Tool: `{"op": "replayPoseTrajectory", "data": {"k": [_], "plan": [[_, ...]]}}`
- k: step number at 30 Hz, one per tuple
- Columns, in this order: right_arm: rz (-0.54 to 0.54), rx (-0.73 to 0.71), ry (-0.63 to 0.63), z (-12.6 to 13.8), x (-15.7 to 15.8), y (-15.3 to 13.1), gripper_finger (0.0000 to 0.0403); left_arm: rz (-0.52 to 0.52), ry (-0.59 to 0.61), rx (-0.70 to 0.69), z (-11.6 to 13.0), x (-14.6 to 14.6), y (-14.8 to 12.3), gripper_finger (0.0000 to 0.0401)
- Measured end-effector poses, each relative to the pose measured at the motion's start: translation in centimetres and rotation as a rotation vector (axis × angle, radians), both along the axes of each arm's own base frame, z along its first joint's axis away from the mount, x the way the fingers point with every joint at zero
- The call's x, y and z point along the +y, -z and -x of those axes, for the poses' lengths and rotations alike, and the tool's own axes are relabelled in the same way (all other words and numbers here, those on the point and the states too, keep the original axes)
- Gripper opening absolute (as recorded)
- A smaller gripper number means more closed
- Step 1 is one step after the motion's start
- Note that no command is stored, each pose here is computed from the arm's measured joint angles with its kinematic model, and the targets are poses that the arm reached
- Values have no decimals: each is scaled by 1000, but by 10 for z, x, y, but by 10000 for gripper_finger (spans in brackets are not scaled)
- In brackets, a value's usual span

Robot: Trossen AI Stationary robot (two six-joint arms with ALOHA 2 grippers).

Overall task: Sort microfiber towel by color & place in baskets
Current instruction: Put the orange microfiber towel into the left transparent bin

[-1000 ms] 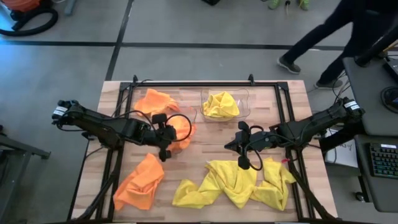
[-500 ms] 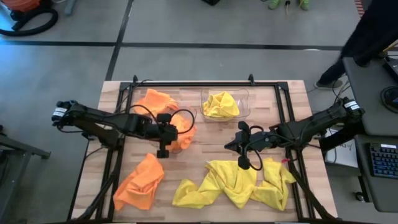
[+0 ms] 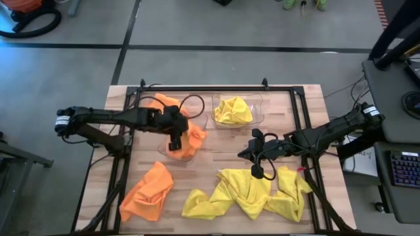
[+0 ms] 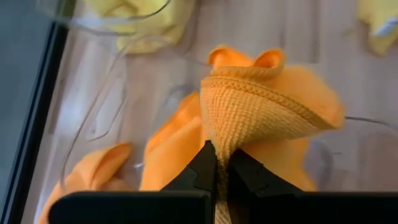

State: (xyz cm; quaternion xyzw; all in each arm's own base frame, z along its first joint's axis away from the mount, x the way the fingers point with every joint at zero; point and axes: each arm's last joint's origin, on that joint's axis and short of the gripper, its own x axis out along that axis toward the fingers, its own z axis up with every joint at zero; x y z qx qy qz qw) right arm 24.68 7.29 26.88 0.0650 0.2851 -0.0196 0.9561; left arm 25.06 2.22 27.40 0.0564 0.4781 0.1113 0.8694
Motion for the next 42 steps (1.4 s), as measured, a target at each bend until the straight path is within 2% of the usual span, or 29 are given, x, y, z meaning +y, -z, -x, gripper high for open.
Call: {"op": "replayPoseTrajectory", "data": {"k": [7,11,15,22,27,35,39,42], "plan": [[1,0,-1,0,0,0,13,-3,-80,0,4,20,23,0],[2,0,-1,0,0,0,13,-26,-131,-54,3,29,33,0],[0,0,0,0,0,0,13,-74,-170,-96,1,33,36,0],[0,-1,0,0,0,0,13,-170,-239,-68,6,36,45,0],[0,-3,0,0,0,0,13,-230,-316,-105,7,38,54,0],[0,-3,0,0,0,0,13,-239,-338,-160,7,38,61,0],[0,-3,0,0,0,0,13,-301,-417,-169,8,40,60,0],[0,-3,0,0,0,0,13,-314,-422,-169,8,40,60,0]]}}
